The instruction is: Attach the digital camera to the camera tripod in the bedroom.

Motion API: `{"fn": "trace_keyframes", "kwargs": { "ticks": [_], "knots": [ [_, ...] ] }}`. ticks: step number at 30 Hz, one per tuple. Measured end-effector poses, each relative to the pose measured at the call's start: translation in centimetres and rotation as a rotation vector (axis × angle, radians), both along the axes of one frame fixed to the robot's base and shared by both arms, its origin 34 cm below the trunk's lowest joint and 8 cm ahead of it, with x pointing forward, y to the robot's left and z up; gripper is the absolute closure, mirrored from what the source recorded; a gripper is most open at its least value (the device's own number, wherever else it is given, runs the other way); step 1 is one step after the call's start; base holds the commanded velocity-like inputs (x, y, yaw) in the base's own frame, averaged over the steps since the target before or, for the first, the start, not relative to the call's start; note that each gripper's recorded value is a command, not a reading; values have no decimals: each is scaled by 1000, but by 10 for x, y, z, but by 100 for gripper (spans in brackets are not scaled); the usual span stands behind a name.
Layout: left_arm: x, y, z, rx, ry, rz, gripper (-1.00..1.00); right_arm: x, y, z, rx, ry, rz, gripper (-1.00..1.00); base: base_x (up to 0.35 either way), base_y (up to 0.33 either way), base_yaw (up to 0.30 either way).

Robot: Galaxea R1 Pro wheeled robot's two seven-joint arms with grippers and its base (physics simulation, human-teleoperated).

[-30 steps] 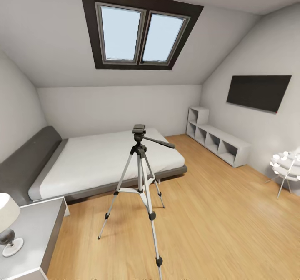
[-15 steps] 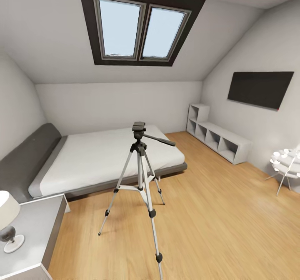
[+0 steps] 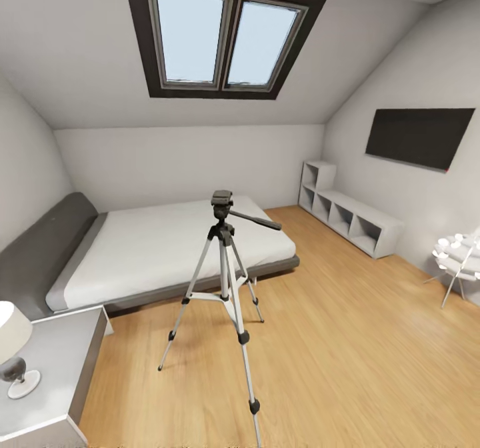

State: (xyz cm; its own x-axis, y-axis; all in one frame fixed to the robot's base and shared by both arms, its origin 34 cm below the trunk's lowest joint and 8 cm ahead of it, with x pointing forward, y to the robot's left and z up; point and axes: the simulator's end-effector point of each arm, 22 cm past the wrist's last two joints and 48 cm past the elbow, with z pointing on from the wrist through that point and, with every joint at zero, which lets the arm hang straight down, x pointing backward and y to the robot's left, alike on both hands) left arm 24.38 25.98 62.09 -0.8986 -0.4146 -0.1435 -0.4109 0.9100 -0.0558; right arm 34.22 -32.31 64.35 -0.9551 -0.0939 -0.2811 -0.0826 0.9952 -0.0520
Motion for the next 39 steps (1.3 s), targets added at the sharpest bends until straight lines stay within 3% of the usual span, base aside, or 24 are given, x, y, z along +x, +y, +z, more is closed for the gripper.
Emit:
{"fn": "trace_keyframes", "kwargs": {
  "ticks": [39],
  "knots": [
    [-24, 0, -8, 0, 63, 0, 100, -24, -1, -14, 0, 65, -8, -100, 0, 0, 0]
  ]
}}
